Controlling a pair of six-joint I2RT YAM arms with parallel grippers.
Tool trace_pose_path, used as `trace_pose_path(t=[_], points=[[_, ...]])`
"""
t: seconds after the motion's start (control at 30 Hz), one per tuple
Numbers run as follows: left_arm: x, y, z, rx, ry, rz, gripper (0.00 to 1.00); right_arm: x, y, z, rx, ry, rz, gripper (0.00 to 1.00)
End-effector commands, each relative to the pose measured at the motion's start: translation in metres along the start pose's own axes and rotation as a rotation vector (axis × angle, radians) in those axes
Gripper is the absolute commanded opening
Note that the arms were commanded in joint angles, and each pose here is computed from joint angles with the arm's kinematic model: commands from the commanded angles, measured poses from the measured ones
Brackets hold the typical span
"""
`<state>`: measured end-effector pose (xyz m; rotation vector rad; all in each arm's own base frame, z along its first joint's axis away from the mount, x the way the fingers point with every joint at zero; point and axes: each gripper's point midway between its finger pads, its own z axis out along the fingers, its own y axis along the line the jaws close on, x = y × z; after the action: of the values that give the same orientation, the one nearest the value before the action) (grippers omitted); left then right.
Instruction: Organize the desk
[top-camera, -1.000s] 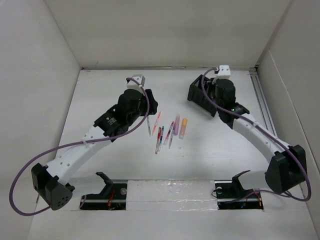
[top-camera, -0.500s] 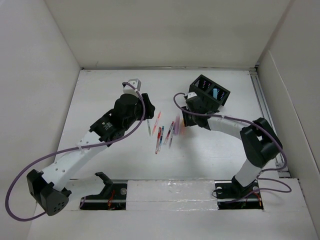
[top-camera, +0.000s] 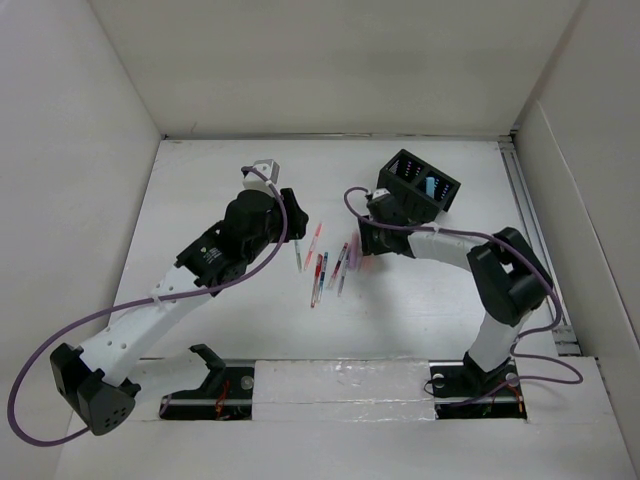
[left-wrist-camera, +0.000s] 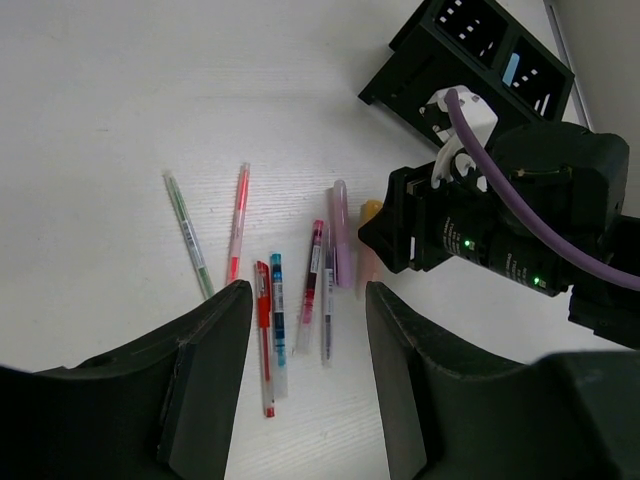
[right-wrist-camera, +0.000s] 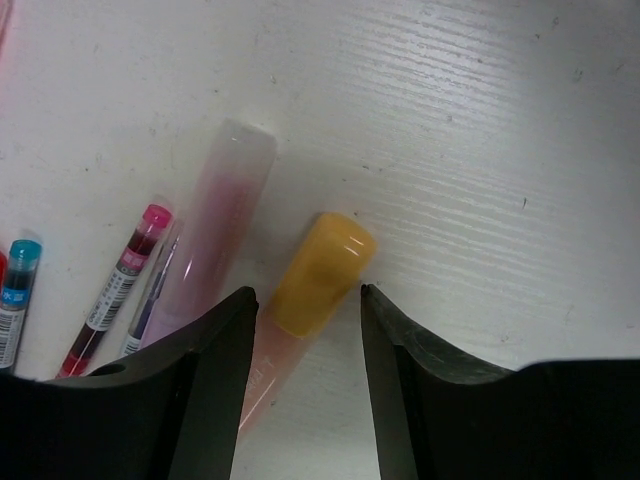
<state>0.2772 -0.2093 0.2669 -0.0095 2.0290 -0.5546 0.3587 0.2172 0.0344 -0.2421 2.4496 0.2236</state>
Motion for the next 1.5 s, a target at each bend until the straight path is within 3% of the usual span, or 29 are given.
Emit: trace_pose_path(t=[0.0, 0.13, 0.23, 0.27, 0.3, 0.4, 0.6, 0.77, 1.0, 1.27, 1.47], points=[[-0.008, -0.001, -0.004, 0.005, -0.032, -0.008, 0.45, 0.002, 0.006, 0.006, -0.012, -0.008, 0.010, 0.52], [-0.011, -0.002, -0.004, 0.007, -0.035, -0.002, 0.45, 0.002, 0.006, 0.012, -0.001, 0.006, -0.002, 0.53], [-0.011, -0.001, -0.004, 0.004, -0.032, 0.001, 0.45, -0.002, 0.001, 0.012, 0.013, 0.001, 0.007, 0.40], [-0.012, -0.001, -0.004, 0.003, -0.034, 0.002, 0.45, -0.003, 0.001, 0.010, 0.015, 0.000, 0.012, 0.27], [-0.011, -0.001, -0.004, 0.000, -0.033, 0.006, 0.45, -0.008, 0.002, 0.005, 0.010, -0.014, 0.017, 0.21], [-0.013, 0.000, -0.005, -0.002, -0.038, 0.006, 0.45, -0.022, 0.000, -0.007, 0.002, -0.052, 0.037, 0.12], [-0.016, -0.002, -0.006, 0.002, -0.042, 0.005, 0.45, -0.106, -0.005, -0.077, -0.025, -0.296, 0.051, 0.11], [-0.016, -0.004, -0.005, 0.004, -0.039, 0.001, 0.45, -0.188, -0.074, -0.131, 0.123, -0.548, 0.090, 0.11], [-0.019, -0.002, -0.007, -0.006, -0.045, -0.001, 0.45, -0.247, -0.173, -0.139, 0.347, -0.696, 0.178, 0.12], [-0.013, 0.005, -0.006, -0.044, -0.029, -0.007, 0.45, -0.277, -0.192, -0.117, 0.368, -0.767, 0.127, 0.16], [-0.014, 0.007, -0.005, -0.057, -0.031, -0.016, 0.45, -0.247, -0.194, -0.092, 0.363, -0.720, 0.125, 0.16]])
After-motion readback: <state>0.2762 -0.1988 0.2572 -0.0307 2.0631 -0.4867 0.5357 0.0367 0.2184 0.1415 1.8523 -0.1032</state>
